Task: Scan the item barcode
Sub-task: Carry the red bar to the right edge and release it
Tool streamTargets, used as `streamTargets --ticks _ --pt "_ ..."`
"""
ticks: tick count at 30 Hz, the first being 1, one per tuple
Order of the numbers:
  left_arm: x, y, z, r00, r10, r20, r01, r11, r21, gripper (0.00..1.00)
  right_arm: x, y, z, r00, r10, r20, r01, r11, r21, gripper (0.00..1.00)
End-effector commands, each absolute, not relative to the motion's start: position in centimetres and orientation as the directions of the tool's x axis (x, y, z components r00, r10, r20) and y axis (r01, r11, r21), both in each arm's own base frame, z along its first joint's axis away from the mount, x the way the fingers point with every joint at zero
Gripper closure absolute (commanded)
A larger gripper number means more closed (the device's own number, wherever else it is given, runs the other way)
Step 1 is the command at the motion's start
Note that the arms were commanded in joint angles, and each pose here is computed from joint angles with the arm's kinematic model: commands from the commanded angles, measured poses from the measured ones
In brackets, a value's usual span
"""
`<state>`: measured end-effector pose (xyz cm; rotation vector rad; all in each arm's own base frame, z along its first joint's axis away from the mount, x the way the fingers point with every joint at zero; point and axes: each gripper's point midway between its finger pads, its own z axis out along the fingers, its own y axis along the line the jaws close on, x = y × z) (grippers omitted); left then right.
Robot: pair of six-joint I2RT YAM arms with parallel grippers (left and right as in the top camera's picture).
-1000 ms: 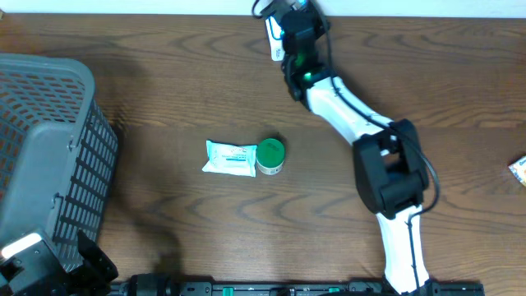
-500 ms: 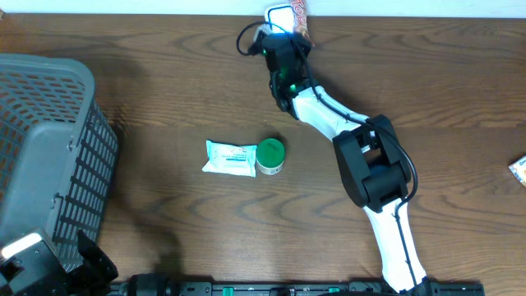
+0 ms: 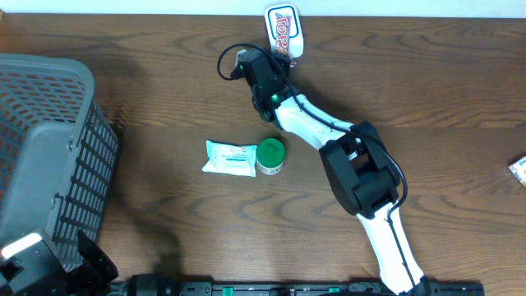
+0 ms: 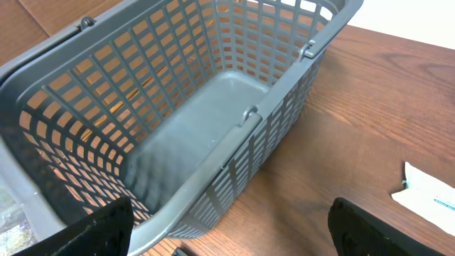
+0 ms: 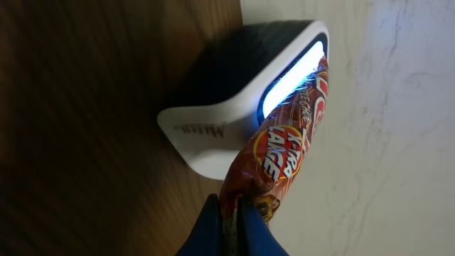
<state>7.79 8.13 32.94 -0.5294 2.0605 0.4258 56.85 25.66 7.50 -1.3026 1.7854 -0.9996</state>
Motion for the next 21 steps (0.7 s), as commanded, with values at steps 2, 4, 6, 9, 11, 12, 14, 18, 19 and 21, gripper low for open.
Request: streamTargets --ticks 2,4,6,9,11,12,14,18,19,21 --pt "7.6 8.2 33.1 -0.460 -0.203 -0.865 -0.531 0.843 0.085 0.12 57.0 25.3 8.4 -0.276 -0.957 -0.085 -0.391 0.193 -0.900 0.99" --pt "7.6 8.2 33.1 -0.460 -0.202 -0.865 -0.531 0.843 0.085 0.12 57.1 24.9 10.0 -0.289 -0.952 -0.098 -0.366 0.204 -0.908 0.99" --pt "7.6 8.2 33.1 -0.460 -0.203 -0.865 -0.531 0.843 0.085 0.12 57.1 24.0 12.5 -0.315 -0.943 -0.112 -0.330 0.219 -0.918 0.99" --pt "7.6 8.2 33.1 -0.460 -0.203 -0.865 -0.531 0.843 0.085 0.12 56.8 20.6 17.4 -0.390 -0.906 -0.161 -0.271 0.281 -0.921 0.99" --pt "7.6 8.2 33.1 -0.460 -0.203 -0.865 -0.531 0.843 0.085 0.12 56.1 17.1 20.2 -0.467 -0.857 -0.220 -0.230 0.358 -0.905 0.99" --pt "7.6 8.2 33.1 -0.460 -0.203 -0.865 -0.531 0.843 0.085 0.12 55.7 15.4 21.1 -0.501 -0.833 -0.237 -0.221 0.388 -0.895 0.99" --pt "7.6 8.2 33.1 -0.460 -0.203 -0.864 -0.531 0.843 0.085 0.12 54.2 10.3 23.2 -0.599 -0.749 -0.282 -0.182 0.470 -0.864 0.99" --pt "7.6 8.2 33.1 -0.460 -0.203 -0.865 -0.531 0.843 0.085 0.12 52.2 1.9 25.4 -0.725 -0.583 -0.367 -0.063 0.587 -0.807 0.99" --pt "7.6 8.2 33.1 -0.460 -0.203 -0.865 -0.531 0.843 0.085 0.12 51.6 -1.6 26.0 -0.763 -0.511 -0.395 0.000 0.611 -0.791 0.99" --pt "7.6 8.2 33.1 -0.460 -0.203 -0.864 -0.531 0.843 0.085 0.12 50.5 -6.4 26.1 -0.813 -0.413 -0.410 0.072 0.628 -0.775 0.99"
